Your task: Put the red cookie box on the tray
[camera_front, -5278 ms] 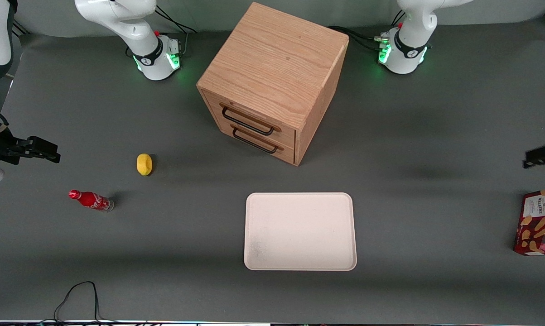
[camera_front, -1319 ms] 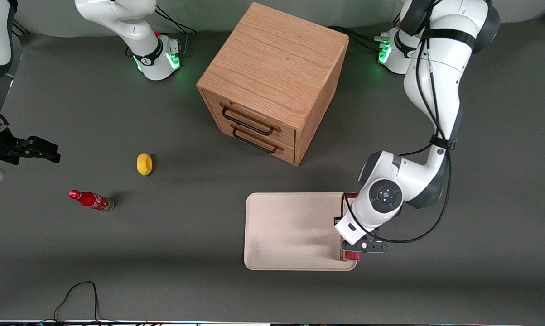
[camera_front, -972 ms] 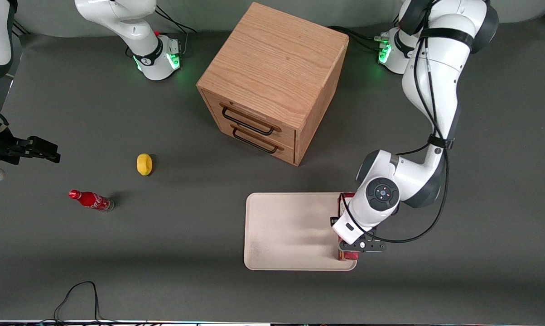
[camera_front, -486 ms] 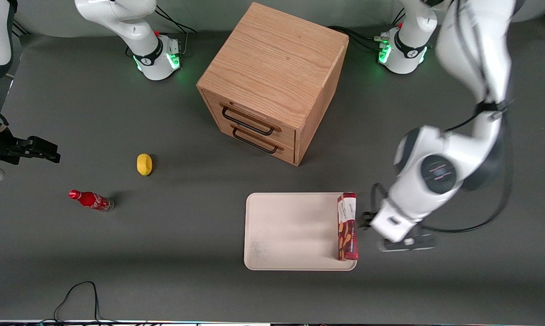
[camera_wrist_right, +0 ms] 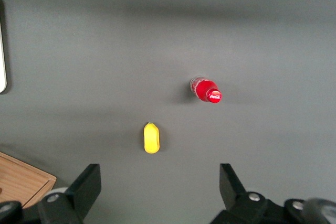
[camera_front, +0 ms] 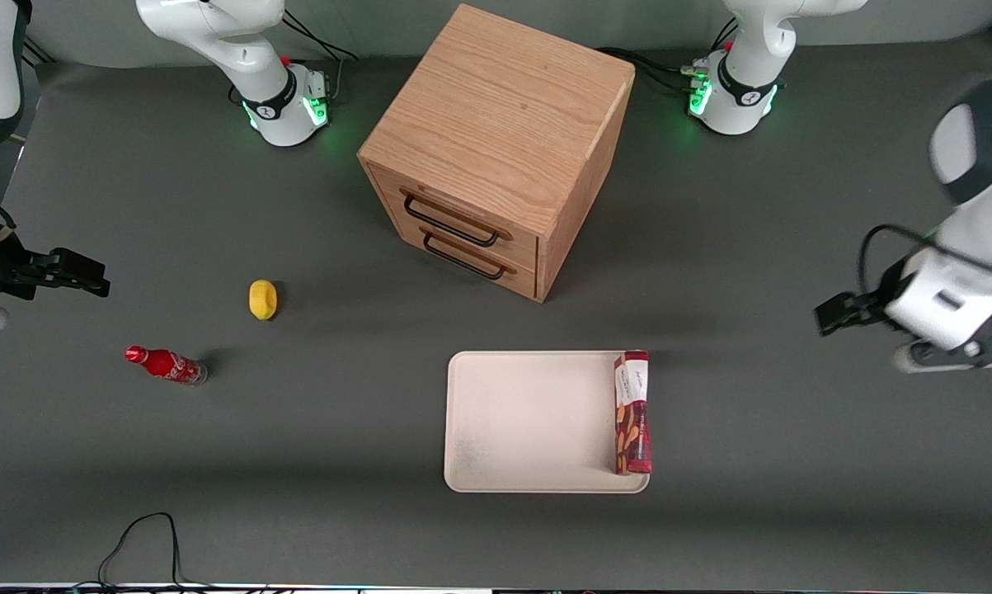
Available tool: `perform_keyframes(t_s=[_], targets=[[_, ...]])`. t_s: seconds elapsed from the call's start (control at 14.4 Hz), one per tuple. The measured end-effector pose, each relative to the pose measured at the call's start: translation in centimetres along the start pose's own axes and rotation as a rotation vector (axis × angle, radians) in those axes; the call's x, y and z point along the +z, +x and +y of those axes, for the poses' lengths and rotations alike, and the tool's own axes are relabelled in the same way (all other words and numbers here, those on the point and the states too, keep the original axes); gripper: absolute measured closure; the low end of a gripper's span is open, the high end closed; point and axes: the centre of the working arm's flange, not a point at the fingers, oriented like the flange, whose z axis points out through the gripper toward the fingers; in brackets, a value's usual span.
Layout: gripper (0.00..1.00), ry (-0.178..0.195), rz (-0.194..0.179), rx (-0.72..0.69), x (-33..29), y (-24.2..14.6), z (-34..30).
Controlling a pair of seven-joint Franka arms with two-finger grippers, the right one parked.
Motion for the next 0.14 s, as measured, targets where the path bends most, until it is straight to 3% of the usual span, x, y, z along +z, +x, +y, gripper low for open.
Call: perform_keyframes(t_s=[0.14], targets=[[0.0, -0.003, -0.023, 0.009, -1.3, -2.0, -1.7]])
